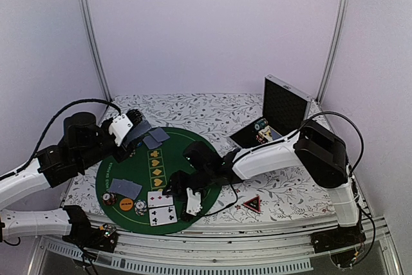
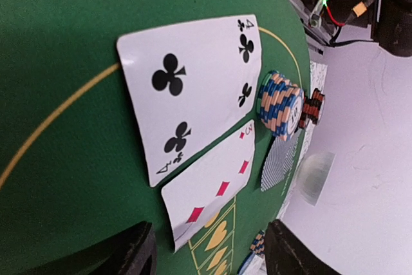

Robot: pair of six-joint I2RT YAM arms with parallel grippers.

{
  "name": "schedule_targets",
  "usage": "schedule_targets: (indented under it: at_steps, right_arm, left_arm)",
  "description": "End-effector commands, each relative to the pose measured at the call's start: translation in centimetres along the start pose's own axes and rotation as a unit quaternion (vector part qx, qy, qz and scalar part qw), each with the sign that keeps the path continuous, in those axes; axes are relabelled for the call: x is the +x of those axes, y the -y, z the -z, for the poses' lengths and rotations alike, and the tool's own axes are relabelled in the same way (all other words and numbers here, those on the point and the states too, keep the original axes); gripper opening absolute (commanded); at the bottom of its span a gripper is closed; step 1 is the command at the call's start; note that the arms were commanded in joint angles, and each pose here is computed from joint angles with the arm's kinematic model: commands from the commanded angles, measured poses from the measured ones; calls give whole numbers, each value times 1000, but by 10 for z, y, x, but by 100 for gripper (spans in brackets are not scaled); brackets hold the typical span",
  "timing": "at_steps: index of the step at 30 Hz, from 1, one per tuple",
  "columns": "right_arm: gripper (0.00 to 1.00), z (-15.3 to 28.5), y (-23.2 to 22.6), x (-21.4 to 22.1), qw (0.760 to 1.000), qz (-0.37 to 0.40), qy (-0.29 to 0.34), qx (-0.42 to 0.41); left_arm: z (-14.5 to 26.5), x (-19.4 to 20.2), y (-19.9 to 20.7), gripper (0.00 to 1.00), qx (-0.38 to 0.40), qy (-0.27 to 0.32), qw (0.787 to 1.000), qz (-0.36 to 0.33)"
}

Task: Distribute texas hold em gaming equipment
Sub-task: Flop the poker card in the community card area, then pick up the poker card from the face-down deck piles.

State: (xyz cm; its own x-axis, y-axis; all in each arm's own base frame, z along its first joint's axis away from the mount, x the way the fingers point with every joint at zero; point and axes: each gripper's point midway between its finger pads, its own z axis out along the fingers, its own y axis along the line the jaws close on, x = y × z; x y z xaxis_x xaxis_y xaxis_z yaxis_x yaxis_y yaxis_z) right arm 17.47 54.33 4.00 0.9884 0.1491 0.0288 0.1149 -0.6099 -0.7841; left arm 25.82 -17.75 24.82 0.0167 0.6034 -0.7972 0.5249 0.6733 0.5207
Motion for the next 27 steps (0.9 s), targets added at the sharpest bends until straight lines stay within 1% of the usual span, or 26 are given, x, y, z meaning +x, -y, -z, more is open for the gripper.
schedule_targets:
  at_steps: [1, 3, 5, 6, 7, 9, 10, 11, 12, 14, 16, 17, 18, 19, 21, 23, 24, 26, 27]
  right_arm:
    - [75, 22, 0, 13, 998, -14, -56, 2]
    - [89, 32, 7, 19, 997, -17, -76, 19]
    - [94, 46, 20, 24, 994, -25, -96, 54]
    - [100, 55, 33, 28, 990, -30, -108, 86]
    - [99, 68, 56, 36, 982, -33, -127, 137]
    - [99, 97, 89, 53, 954, -116, -155, 228]
    - [99, 111, 105, 60, 940, -143, -163, 264]
    - [99, 125, 119, 65, 920, -197, -159, 300]
    - [99, 138, 131, 68, 906, -228, -152, 323]
    - [99, 159, 149, 66, 875, -305, -113, 358]
    - [99, 179, 162, 67, 824, -406, -67, 388]
    - [99, 191, 166, 71, 799, -442, -58, 402]
    - [99, 208, 178, 78, 754, -504, -31, 421]
    - [99, 215, 182, 82, 731, -543, -7, 412]
    - [99, 218, 188, 80, 677, -638, 76, 360]
    - [99, 220, 202, 71, 644, -688, 144, 302]
    - [99, 219, 206, 68, 632, -705, 163, 278]
    - [99, 212, 212, 62, 594, -745, 193, 232]
    - [99, 207, 213, 61, 581, -759, 203, 213]
  left_arm:
    - [1, -4, -4, 57, -6, 14, 1000, 6]
    - [1, -5, -4, 57, -5, 15, 1000, 6]
    - [2, -5, -4, 57, -6, 15, 1000, 7]
    - [2, -5, -5, 57, -6, 15, 1000, 6]
    - [2, -4, -4, 57, -5, 15, 1000, 5]
    - [2, -4, -2, 57, -1, 15, 1000, 3]
    - [1, -4, -1, 57, 2, 14, 1000, 2]
    - [1, -4, 1, 57, 7, 14, 1000, 1]
    - [1, -4, 2, 57, 11, 14, 1000, 1]
    - [1, -5, 6, 57, 22, 16, 1000, -1]
    - [2, -7, 11, 57, 36, 23, 999, -5]
    - [3, -8, 14, 57, 44, 27, 999, -7]
    - [5, -9, 17, 57, 52, 34, 998, -9]
    - [7, -11, 20, 57, 58, 39, 997, -11]
    - [10, -14, 25, 57, 70, 50, 996, -17]
    - [12, -16, 29, 57, 80, 56, 995, -20]
    - [12, -16, 31, 57, 85, 59, 994, -22]
    - [13, -16, 34, 57, 91, 59, 994, -24]
    - [12, -16, 36, 57, 93, 59, 994, -26]
